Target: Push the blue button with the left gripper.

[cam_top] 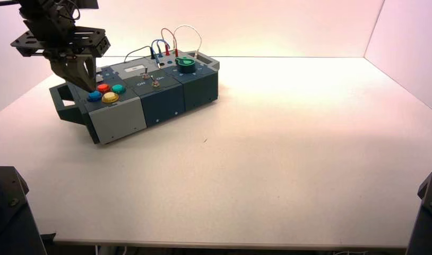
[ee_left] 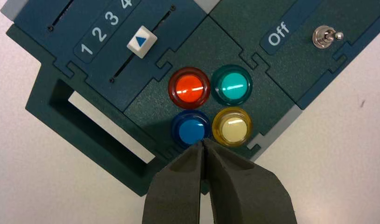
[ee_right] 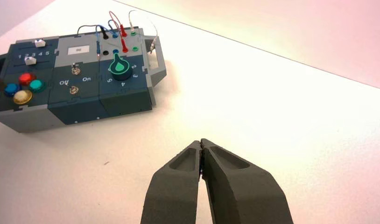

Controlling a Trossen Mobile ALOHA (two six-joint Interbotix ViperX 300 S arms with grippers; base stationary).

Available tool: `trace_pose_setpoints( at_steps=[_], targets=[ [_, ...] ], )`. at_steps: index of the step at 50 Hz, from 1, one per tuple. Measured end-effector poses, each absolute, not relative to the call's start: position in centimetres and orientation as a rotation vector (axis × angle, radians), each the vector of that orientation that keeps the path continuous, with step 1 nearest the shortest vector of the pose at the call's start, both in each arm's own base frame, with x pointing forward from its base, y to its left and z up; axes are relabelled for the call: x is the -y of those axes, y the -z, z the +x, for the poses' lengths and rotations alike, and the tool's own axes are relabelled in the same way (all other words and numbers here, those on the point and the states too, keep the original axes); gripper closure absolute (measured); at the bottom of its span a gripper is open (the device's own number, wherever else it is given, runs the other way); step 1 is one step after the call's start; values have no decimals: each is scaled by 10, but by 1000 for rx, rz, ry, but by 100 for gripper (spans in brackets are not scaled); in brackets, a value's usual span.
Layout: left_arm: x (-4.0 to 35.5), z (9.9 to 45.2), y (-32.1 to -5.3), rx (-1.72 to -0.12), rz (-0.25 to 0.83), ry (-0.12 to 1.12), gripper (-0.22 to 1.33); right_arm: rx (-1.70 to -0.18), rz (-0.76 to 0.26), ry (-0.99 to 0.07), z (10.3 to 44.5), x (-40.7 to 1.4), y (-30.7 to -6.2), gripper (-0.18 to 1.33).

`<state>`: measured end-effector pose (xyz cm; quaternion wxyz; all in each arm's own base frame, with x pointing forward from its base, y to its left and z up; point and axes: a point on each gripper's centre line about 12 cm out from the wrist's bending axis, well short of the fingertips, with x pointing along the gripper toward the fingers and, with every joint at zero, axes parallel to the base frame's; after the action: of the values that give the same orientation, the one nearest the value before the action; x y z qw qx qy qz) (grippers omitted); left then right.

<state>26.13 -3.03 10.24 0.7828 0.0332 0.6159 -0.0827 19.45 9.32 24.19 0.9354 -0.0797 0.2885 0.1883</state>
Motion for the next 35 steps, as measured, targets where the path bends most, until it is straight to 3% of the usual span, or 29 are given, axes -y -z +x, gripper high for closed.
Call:
trace_pose_setpoints(
  at_steps=[35],
  targets=[
    [20, 265, -91, -1372, 59, 155, 128, -564, -157, -387, 192, -92, -247, 129]
  ],
)
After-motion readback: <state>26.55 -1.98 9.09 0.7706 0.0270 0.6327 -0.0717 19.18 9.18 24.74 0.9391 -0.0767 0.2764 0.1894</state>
